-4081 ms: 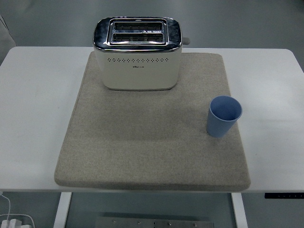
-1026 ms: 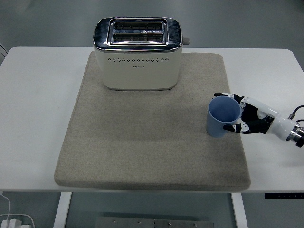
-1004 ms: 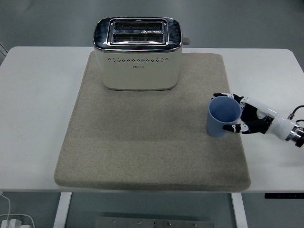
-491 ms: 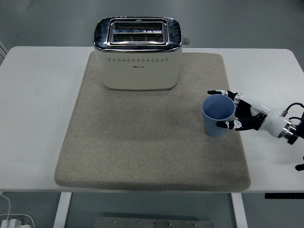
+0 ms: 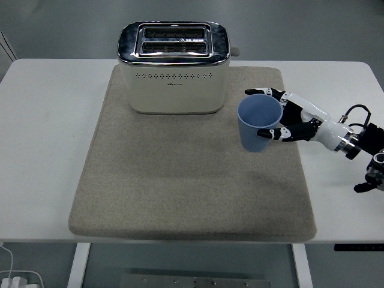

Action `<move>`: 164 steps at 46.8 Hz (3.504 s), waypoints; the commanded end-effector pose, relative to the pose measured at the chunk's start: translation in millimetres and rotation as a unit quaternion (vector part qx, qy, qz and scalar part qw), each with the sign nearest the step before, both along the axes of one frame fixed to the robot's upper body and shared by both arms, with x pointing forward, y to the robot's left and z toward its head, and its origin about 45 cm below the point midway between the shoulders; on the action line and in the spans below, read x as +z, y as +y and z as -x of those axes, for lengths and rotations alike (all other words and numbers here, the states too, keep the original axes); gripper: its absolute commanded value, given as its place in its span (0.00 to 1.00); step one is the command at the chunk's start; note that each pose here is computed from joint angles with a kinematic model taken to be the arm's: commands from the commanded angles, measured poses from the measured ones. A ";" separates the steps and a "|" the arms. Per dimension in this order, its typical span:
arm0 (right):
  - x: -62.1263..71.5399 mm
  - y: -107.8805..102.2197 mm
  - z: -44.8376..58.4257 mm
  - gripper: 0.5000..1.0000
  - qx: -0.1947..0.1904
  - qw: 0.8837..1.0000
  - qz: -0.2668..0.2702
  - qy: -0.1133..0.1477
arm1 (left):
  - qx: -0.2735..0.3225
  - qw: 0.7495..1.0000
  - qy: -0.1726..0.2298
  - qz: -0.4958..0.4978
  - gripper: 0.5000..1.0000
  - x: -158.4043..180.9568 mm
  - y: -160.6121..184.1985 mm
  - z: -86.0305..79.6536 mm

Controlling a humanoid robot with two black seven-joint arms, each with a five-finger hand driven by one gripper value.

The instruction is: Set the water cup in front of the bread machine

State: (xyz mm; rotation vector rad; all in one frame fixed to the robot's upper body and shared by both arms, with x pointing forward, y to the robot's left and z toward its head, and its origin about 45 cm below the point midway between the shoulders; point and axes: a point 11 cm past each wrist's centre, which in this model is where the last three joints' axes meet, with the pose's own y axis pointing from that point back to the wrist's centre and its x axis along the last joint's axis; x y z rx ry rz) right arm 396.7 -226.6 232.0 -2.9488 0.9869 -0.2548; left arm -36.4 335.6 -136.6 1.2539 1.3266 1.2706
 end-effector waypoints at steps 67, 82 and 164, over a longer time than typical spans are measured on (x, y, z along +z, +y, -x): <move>-36.4 177.7 7.3 0.63 -0.039 0.998 0.009 0.058 | 0.000 1.000 0.000 0.000 1.00 0.0 0.1 0.1; -42.1 174.2 7.1 0.72 -0.044 0.997 0.012 0.062 | 0.000 1.000 0.000 0.000 1.00 0.0 0.1 0.1; -4.4 73.5 -11.7 0.84 -0.007 0.998 -0.056 0.015 | 0.000 1.000 0.000 0.000 1.00 0.0 0.1 0.1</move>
